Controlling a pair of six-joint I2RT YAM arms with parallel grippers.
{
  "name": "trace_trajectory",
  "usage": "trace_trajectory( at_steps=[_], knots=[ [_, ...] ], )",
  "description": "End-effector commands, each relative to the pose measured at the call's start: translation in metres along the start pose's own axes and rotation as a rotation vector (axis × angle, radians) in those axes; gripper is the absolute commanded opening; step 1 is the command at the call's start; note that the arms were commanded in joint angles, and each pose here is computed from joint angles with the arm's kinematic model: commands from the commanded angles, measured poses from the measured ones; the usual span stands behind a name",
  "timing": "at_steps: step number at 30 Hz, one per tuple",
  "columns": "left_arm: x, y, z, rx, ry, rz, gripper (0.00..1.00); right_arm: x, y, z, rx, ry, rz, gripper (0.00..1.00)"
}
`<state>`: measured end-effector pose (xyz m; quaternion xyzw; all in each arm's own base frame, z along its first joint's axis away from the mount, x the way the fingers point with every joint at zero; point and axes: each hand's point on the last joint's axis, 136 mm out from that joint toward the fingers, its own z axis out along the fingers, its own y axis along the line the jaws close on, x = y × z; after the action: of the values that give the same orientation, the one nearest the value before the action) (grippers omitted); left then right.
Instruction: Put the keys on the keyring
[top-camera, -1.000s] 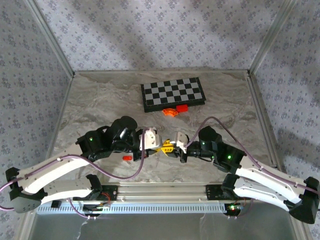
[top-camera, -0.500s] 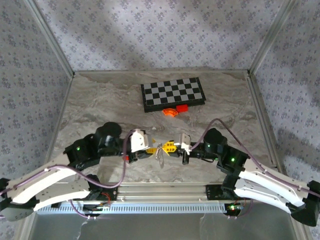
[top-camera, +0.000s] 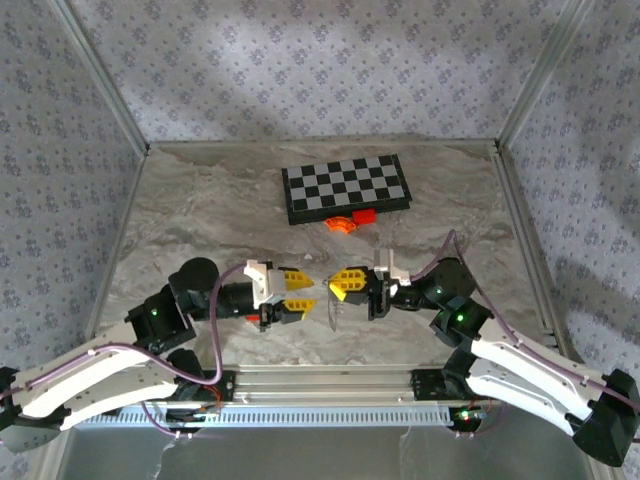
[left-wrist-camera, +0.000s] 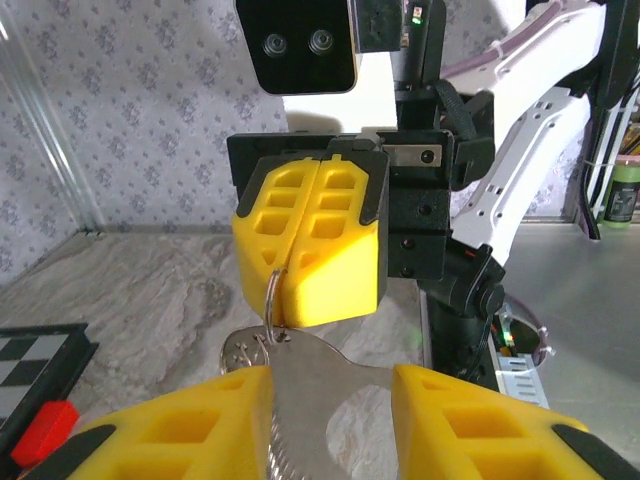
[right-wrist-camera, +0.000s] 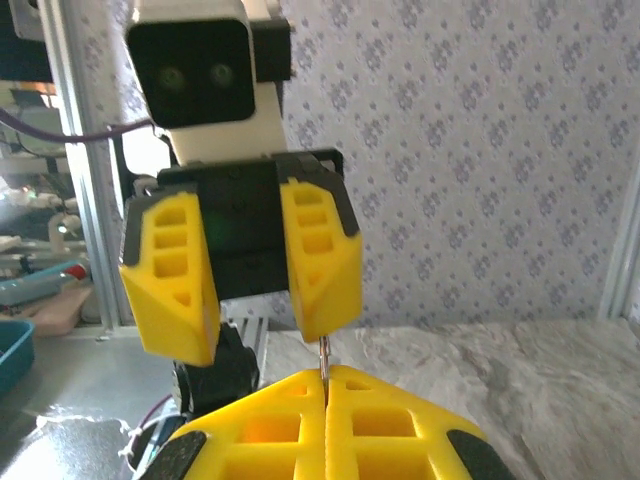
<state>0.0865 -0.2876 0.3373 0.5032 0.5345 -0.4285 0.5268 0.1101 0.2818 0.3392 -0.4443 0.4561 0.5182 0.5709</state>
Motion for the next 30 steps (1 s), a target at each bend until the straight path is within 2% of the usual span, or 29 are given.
trace_trajectory(
  at_steps=[1,11,23,30],
  knots=[
    [-0.021,-0.006,0.004,0.046,-0.092,0.014,0.36,-0.024,0.011,-0.002,-0.054,-0.086,-0.03,0.0],
    [-0.021,-0.001,0.004,0.017,-0.054,0.039,0.29,0.0,0.018,-0.002,-0.028,0.072,-0.133,0.0],
    [-0.011,-0.008,-0.002,0.048,0.033,0.054,0.24,0.004,0.026,-0.001,-0.017,0.107,-0.313,0.0],
    [-0.006,-0.008,-0.001,0.048,0.052,0.065,0.24,0.004,0.028,0.0,-0.019,0.129,-0.383,0.0]
  ],
)
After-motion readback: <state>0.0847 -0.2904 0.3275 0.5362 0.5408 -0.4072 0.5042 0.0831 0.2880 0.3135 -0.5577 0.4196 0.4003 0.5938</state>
